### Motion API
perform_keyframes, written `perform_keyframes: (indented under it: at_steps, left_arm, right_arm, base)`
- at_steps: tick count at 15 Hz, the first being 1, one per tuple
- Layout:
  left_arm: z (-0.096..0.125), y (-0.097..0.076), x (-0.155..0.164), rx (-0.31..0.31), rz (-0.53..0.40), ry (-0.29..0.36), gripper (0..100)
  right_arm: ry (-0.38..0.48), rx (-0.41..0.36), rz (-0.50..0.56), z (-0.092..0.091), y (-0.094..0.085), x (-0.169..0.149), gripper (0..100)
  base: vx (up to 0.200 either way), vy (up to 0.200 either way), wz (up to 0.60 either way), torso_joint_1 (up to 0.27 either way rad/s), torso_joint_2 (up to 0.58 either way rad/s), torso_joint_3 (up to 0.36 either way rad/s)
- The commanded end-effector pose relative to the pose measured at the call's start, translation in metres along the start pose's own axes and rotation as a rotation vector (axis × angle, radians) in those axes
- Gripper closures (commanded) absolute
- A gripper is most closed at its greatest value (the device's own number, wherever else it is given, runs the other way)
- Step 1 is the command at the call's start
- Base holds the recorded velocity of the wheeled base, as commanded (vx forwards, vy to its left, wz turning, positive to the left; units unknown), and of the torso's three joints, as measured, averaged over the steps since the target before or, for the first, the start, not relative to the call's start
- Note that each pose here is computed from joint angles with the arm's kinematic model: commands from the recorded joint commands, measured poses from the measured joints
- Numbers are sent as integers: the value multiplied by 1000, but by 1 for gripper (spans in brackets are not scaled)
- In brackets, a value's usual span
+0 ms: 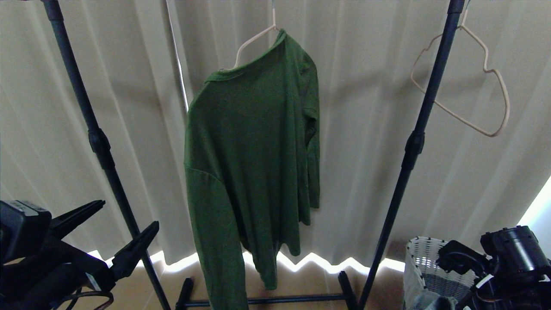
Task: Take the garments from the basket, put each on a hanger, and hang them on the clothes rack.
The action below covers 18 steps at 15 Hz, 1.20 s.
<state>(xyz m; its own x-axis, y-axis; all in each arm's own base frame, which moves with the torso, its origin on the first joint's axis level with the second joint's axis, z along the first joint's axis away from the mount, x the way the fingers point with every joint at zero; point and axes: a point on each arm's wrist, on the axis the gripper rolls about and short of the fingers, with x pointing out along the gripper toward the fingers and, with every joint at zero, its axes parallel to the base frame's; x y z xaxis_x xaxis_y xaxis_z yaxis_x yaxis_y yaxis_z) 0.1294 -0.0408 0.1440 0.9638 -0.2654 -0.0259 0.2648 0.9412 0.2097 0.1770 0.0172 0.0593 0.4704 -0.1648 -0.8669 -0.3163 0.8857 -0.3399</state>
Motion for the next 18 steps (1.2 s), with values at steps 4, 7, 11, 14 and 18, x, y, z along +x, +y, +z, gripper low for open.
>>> perform_keyframes:
  at_steps: [4,7,11,14,18]
  left_arm:
    - [0,0,0,0,2,0,0]
    - [0,0,0,0,2,0,0]
    - [-1,0,0,0,1,3,0]
    - [-1,0,0,0,1,5,0]
    - [-3,0,0,2,-3,15,0]
  right_arm:
    - [47,-13,17,-6,4,7,100]
    - [45,-14,17,-7,4,6,100]
    - [-10,-9,5,-7,4,-6,100]
    - [-128,49,-5,-5,6,-27,100]
    - [-276,109,11,-2,6,-50,100]
  base:
    - [0,0,0,0,0,0]
    - [0,0,0,0,0,0]
    - [0,0,0,0,0,0]
    - [0,0,0,0,0,0]
    - [0,0,0,0,0,0]
